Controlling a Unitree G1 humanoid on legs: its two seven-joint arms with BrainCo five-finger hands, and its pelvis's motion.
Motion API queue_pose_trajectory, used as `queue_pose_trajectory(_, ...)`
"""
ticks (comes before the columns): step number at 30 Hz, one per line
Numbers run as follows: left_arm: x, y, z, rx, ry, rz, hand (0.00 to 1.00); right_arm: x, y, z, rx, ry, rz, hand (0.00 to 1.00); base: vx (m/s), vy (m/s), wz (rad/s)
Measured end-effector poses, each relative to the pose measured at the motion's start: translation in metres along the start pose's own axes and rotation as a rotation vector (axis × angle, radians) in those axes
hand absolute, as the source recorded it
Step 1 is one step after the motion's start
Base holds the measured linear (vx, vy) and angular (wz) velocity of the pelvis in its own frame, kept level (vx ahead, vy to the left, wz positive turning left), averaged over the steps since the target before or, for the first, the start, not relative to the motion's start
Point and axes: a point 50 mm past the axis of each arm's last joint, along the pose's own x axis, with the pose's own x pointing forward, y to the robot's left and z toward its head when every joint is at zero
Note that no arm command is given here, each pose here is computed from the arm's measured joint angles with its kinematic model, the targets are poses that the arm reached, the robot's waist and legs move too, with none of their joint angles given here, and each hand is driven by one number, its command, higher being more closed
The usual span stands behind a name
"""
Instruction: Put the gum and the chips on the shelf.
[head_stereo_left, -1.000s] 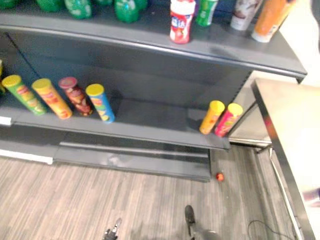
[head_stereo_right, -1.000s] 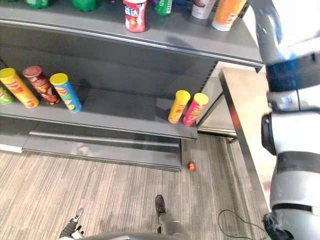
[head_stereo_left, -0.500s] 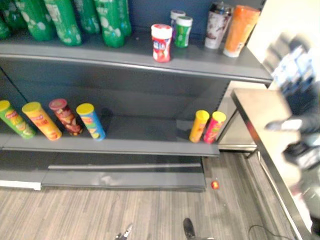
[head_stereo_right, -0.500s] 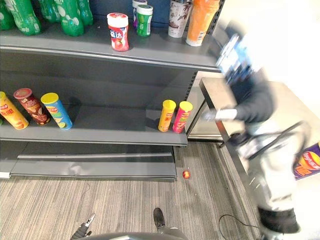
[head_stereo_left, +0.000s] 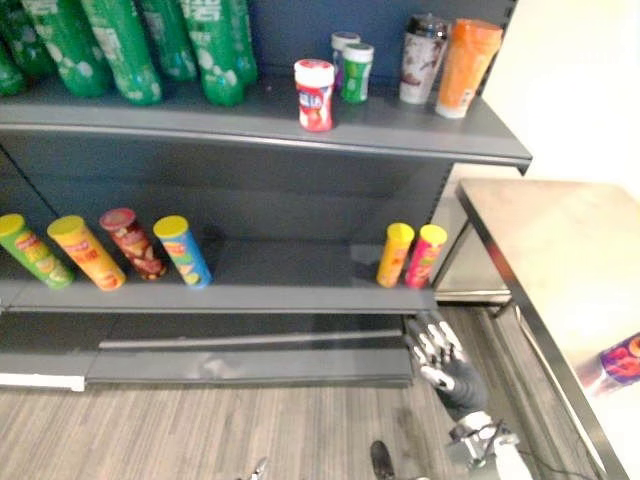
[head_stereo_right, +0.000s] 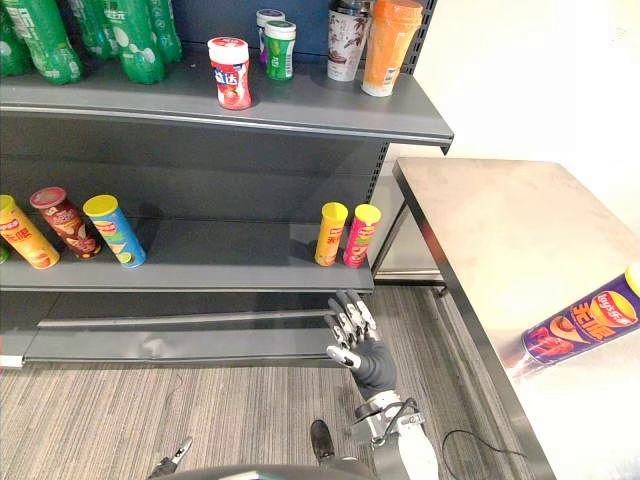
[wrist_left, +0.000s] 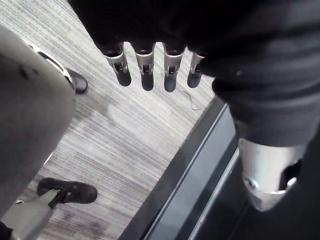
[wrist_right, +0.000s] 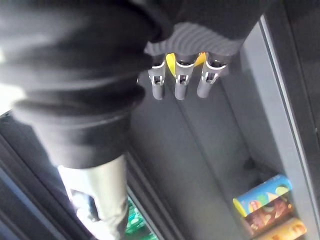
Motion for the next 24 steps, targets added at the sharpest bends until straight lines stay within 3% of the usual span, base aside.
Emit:
queue_pose_trajectory(8,0.001,-0.017,0.014,0.069,-0.071,-0.048,0.0,-0.023,-0.018,0.025,-0.091,-0.066,-0.161,0.0,-0.07,0.017,-0.91)
queue_pose_trajectory(11,0.002,-0.024,0.022,0.17,-0.1,-0.08,0.0,-0.026,-0.016,0.039,-0.106,-0.132,-0.178,0.0,-0.08,0.024,-1.9)
queue_pose_trajectory(14,0.002,-0.051,0.026,0.217,-0.117,-0.151,0.0,-0.04,-0.02,0.043,-0.118,-0.141,-0.238,0.0,0.13,0.036,-1.34)
queue_pose_trajectory(17,0.007,-0.051,0.04,0.279,-0.142,-0.161,0.0,-0.033,-0.013,0.041,-0.083,-0.171,-0.212,0.0,0.09,-0.064,-1.8)
queue_pose_trajectory(19,0.007,-0.071,0.062,0.326,-0.215,-0.216,0.0,-0.024,-0.022,0.048,-0.092,-0.231,-0.236,0.0,0.01,-0.056,-0.99)
queue_pose_trajectory(24,0.005,-0.075,0.044,0.41,-0.162,-0.259,0.0,-0.015,-0.031,0.043,-0.11,-0.202,-0.224,0.0,0.12,-0.053,-1.03)
